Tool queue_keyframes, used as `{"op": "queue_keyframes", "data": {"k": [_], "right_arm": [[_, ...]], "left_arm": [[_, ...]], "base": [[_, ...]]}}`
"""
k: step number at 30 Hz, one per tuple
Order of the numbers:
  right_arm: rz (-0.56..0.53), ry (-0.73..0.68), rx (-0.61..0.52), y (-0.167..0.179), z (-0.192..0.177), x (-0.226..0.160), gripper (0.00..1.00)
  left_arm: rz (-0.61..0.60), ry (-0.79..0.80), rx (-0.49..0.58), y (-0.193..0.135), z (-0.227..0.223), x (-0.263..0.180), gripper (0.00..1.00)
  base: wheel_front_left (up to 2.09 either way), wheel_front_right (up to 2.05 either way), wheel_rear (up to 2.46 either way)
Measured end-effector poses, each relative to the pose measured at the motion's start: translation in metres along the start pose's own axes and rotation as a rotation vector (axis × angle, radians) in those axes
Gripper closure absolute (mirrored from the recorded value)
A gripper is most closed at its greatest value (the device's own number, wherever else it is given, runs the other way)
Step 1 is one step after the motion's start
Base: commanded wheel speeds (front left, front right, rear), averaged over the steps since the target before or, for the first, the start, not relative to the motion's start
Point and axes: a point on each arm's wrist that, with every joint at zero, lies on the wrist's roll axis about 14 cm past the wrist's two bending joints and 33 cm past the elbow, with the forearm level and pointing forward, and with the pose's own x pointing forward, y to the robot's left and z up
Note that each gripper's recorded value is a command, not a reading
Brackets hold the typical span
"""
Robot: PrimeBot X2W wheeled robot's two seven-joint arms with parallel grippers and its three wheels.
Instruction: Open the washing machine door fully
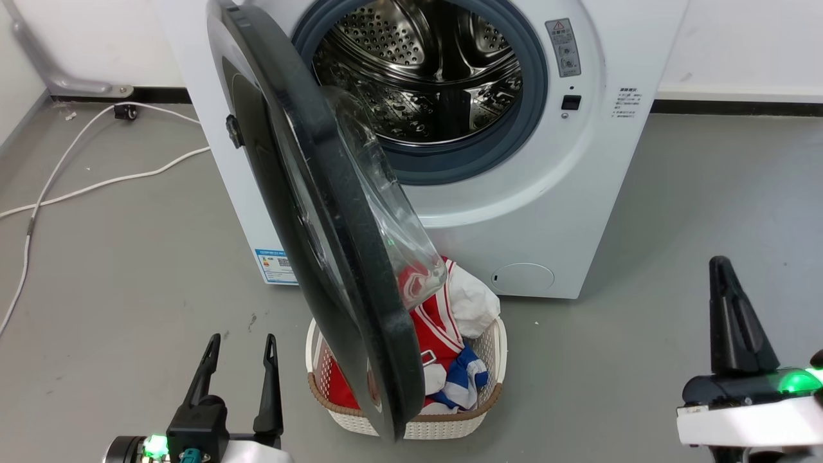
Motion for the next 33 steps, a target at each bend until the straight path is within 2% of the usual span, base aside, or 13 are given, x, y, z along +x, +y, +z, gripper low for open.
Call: {"op": "queue_keyframes", "data": {"k": [2, 6, 7, 8, 9, 14, 17, 33], "right_arm": [[0.011, 0.010, -0.099, 0.001, -0.001, -0.004, 1.00], [-0.012, 0.068, -0.180, -0.003, -0.015, -0.016, 0.98], [-0.017, 0.087, -0.194, -0.005, -0.020, -0.019, 0.69], [-0.027, 0.111, -0.200, -0.008, -0.027, -0.024, 0.29], [-0.036, 0.137, -0.204, -0.010, -0.034, -0.029, 0.00], [-0.060, 0.225, -0.239, -0.020, -0.056, -0.044, 0.00], [-0.076, 0.261, -0.223, -0.024, -0.065, -0.052, 0.00], [-0.088, 0.277, -0.200, -0.026, -0.071, -0.055, 0.00]], "left_arm": [[-0.001, 0.001, -0.001, 0.000, 0.000, 0.000, 0.00], [-0.003, 0.000, -0.001, -0.001, 0.000, -0.001, 0.00], [-0.003, -0.001, -0.001, -0.001, 0.000, -0.001, 0.00], [-0.003, -0.002, -0.002, -0.001, 0.001, -0.001, 0.00], [-0.003, -0.003, -0.002, -0.001, 0.001, -0.001, 0.00], [-0.002, -0.007, -0.004, -0.002, 0.002, -0.002, 0.00], [0.003, -0.007, -0.003, -0.001, 0.002, -0.003, 0.00], [0.025, -0.005, 0.011, 0.004, 0.002, -0.005, 0.00]], "base": [[0.00, 0.00, 0.00], [0.00, 0.00, 0.00], [0.00, 0.00, 0.00], [0.00, 0.00, 0.00], [0.00, 0.00, 0.00], [0.00, 0.00, 0.00], [0.00, 0.00, 0.00], [0.00, 0.00, 0.00]]}}
